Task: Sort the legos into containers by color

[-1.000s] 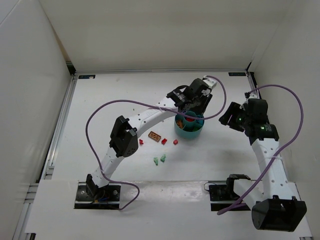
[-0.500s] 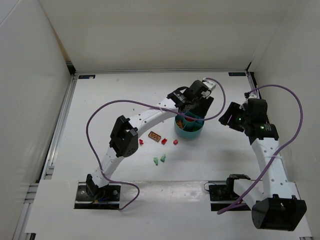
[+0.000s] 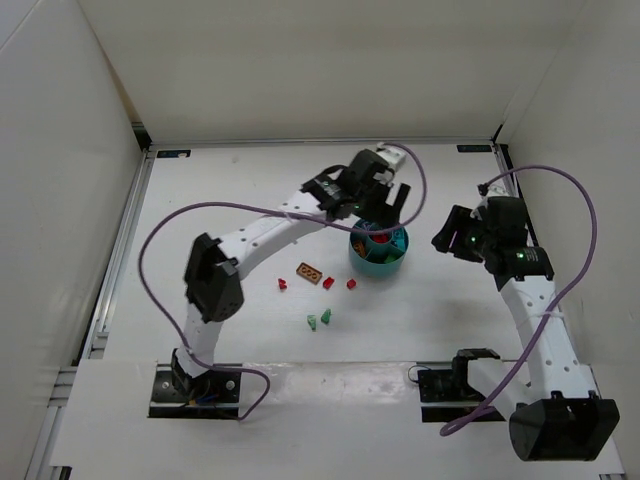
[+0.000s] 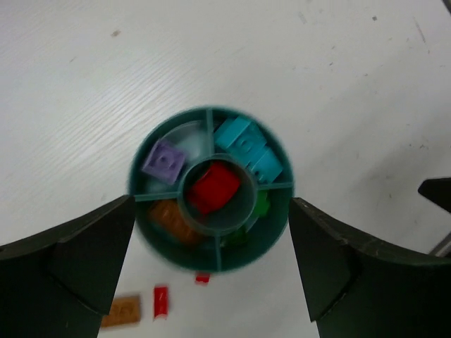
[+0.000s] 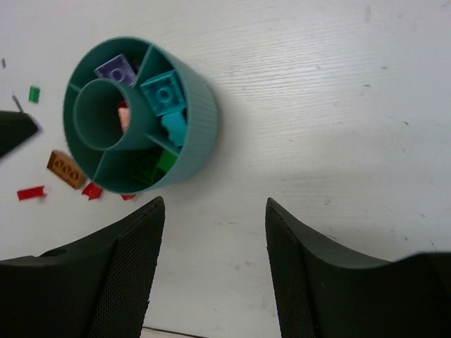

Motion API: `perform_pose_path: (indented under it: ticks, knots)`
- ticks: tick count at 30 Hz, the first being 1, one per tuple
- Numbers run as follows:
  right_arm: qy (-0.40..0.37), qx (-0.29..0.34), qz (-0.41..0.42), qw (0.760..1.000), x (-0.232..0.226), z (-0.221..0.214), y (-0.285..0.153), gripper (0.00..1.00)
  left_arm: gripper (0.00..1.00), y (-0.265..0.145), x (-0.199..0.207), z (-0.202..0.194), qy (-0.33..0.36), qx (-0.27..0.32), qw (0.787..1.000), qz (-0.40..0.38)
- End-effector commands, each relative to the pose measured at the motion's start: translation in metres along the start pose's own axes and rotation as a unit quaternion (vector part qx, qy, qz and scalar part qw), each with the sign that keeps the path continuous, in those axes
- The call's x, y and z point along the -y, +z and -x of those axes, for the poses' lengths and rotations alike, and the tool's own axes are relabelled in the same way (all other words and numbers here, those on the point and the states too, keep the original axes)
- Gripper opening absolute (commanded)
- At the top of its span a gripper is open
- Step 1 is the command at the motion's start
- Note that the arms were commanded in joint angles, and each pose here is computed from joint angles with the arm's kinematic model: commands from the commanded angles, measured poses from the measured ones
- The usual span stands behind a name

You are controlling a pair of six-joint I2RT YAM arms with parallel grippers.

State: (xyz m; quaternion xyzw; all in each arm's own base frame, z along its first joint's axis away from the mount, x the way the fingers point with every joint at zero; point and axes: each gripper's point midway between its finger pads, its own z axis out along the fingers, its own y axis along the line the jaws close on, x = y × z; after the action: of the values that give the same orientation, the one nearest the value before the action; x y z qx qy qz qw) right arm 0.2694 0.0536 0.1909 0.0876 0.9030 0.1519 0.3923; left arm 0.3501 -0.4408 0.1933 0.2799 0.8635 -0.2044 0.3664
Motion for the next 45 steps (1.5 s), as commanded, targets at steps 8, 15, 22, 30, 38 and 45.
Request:
perform_pose_path:
  ticks: [8, 15, 22, 30, 38, 45]
  knots:
    - [-0.205, 0.023, 0.095, 0.974, -0.107, -0.01, -0.018, 0.63, 1.0, -0.126, -0.107, -0.076, -0.148, -0.013, 0.976, 0.158]
    - [-0.212, -0.073, 0.169, 0.96, -0.185, -0.069, 0.009, 0.58, 1.0, -0.189, -0.127, -0.155, -0.262, 0.005, 0.943, 0.202]
    - [-0.23, -0.142, 0.145, 0.952, -0.217, -0.122, 0.036, 0.58, 1.0, -0.225, -0.138, -0.229, -0.348, -0.004, 0.906, 0.24]
    - [-0.243, -0.186, 0.069, 0.949, -0.217, -0.155, 0.087, 0.55, 1.0, -0.253, -0.147, -0.259, -0.392, 0.036, 0.885, 0.249]
    - [-0.258, -0.214, -0.003, 0.942, -0.204, -0.174, 0.125, 0.52, 1.0, -0.266, -0.152, -0.265, -0.394, 0.037, 0.879, 0.267]
    - [-0.253, -0.233, -0.006, 0.939, -0.201, -0.194, 0.138, 0.49, 1.0, -0.265, -0.153, -0.263, -0.384, 0.03, 0.882, 0.271]
